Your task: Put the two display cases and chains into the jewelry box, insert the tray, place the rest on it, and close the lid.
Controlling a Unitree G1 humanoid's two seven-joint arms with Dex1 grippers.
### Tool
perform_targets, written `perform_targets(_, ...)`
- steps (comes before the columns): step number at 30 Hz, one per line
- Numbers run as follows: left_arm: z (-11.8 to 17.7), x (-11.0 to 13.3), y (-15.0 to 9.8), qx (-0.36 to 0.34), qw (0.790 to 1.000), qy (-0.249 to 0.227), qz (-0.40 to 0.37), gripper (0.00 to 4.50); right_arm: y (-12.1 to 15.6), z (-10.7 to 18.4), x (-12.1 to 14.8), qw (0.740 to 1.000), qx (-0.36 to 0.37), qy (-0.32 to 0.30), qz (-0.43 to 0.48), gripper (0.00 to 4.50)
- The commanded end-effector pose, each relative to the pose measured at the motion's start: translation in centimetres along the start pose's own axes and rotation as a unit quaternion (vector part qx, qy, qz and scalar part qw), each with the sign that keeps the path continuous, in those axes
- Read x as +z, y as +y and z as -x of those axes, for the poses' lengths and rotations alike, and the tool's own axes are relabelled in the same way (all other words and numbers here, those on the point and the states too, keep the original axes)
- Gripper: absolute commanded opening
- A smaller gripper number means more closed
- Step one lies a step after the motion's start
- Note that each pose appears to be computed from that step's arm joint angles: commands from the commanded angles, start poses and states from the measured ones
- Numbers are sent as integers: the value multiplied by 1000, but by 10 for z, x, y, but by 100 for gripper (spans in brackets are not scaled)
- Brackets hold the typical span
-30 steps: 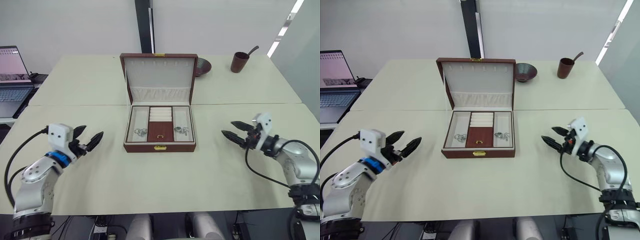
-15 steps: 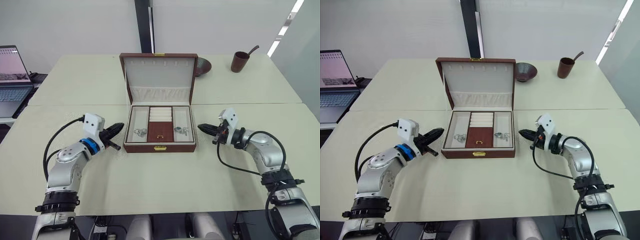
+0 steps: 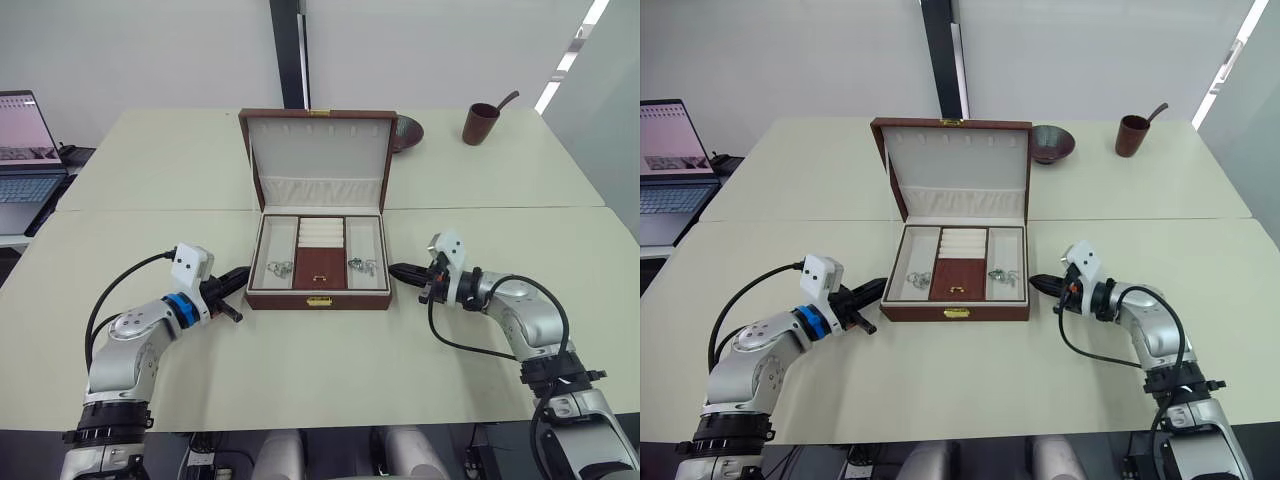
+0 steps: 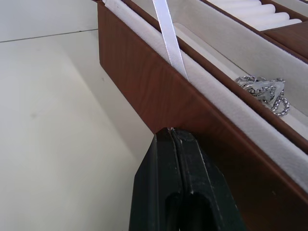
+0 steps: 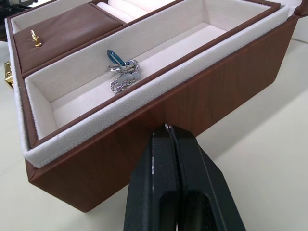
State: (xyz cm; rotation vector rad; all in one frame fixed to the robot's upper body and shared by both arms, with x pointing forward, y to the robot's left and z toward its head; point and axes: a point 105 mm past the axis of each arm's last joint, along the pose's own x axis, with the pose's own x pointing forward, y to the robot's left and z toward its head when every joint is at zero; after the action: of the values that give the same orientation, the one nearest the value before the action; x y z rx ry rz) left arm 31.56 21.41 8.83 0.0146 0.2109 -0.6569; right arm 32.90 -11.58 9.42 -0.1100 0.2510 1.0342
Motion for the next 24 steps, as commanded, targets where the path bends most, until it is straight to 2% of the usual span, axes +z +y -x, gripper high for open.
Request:
perform_targets(1, -7, 8, -36, -93, 996, -6, -6, 0, 29, -6, 13, 998, 67, -22, 2, 2)
perform_targets(8, 3, -7, -63, -148, 988, 34, 10, 0, 47, 5, 5, 997, 77, -9, -15, 2)
perform_targets(14, 14, -15, -78, -163, 985, 53, 19, 0, 68, 11, 0, 996, 84, -5, -31, 2)
perform_targets(24, 23, -23, -87, -163, 984, 63, 34, 0, 72, 17, -3, 997, 62, -7, -46, 2)
